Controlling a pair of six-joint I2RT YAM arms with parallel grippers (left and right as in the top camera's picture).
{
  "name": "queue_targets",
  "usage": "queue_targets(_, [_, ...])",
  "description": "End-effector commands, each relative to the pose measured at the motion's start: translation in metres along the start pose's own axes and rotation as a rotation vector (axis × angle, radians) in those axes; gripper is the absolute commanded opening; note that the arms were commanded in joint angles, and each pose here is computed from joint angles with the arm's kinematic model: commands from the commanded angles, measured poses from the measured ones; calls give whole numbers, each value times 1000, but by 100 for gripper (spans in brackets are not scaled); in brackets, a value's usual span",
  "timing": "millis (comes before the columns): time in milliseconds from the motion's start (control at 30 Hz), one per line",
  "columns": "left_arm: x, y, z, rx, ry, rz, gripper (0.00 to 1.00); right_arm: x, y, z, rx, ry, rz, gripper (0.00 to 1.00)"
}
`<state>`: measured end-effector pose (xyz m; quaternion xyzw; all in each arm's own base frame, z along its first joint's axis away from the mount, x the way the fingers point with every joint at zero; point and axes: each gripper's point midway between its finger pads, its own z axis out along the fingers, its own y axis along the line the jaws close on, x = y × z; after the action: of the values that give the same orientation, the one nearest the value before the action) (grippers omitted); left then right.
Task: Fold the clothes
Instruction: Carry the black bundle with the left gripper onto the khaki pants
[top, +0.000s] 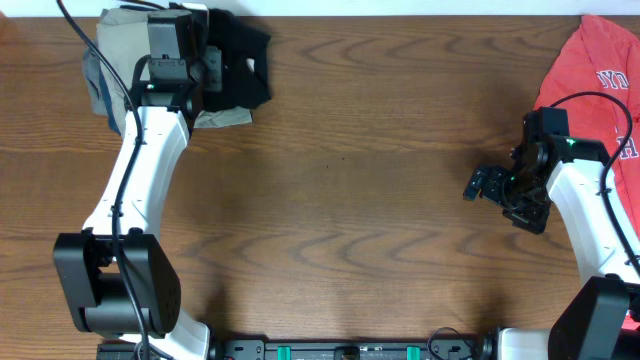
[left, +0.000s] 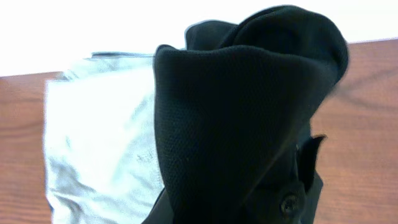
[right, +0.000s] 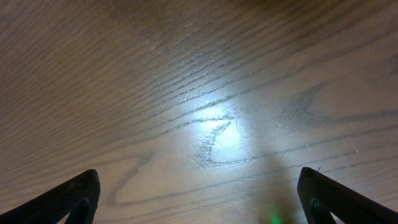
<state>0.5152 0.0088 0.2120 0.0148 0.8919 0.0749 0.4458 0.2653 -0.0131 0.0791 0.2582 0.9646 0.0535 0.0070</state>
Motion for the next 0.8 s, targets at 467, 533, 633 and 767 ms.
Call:
queue_targets(467, [-42,11,-28,-64,-132,-111,9,-2,1,-2,-5,-8,-13,99])
queue_targets(533, [-52,9,-38,-58,-164,-113,10,-2,1,-2,-5,-8,-13,99])
queue_targets(633, [-59,12,-49,-58,-192,-133,10,-2,1,-2,-4,-8,-13,99])
queue_targets(767, [-57,16,-49,-66,-181,-147,10,-2,1,-2,-5,-8,-13,99])
